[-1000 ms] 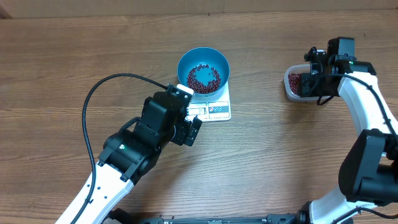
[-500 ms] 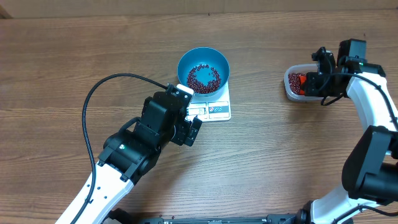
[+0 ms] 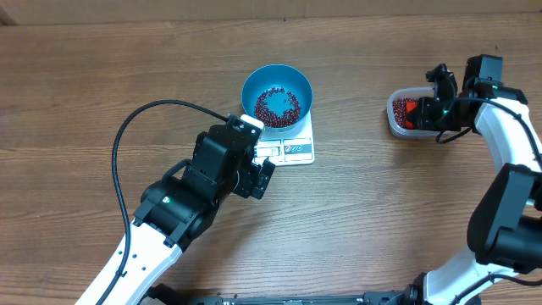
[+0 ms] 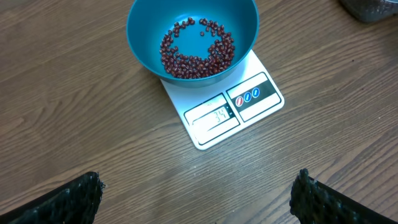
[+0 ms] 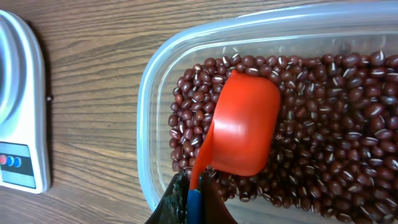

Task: Scoop item into bowl and weigh 150g on scale
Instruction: 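Lower the red scoop into the beans with the right gripper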

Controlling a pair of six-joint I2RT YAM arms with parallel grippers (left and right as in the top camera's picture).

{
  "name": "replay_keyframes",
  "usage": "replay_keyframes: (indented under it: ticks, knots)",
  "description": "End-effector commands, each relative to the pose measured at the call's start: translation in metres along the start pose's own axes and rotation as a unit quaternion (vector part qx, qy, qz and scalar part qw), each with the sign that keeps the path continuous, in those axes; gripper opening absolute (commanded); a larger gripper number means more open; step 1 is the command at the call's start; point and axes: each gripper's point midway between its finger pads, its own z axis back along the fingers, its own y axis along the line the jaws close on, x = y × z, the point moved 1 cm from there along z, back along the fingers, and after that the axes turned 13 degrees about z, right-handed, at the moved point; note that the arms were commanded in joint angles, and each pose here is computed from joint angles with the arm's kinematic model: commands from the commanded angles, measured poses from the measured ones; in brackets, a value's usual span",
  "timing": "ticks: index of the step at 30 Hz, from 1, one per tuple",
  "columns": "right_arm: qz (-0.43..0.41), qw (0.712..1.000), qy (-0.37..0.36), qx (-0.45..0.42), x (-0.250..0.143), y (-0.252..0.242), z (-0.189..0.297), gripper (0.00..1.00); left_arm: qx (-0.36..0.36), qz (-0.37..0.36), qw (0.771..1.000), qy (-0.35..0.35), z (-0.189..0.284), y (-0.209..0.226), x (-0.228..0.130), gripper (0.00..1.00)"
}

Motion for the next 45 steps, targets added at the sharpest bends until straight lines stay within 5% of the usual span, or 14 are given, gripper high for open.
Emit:
replay_keyframes:
  ticks: [1, 23, 45]
  knots:
    - [-0.026, 0.999, 0.026, 0.023, -0.017, -0.006, -0.021, 0.04, 0.006, 0.003, 1.0, -0.001, -0.002, 0.002, 0.0, 0.99]
    - [-0.098, 0.995, -0.007, 0.008, -0.024, -0.047, -0.005, 0.04, 0.006, 0.003, 1.0, -0.001, -0.002, 0.002, 0.0, 0.99]
    - [-0.11, 0.992, -0.028, 0.062, -0.016, -0.031, -0.002, 0.04, 0.006, 0.003, 1.0, -0.001, -0.002, 0.002, 0.0, 1.0]
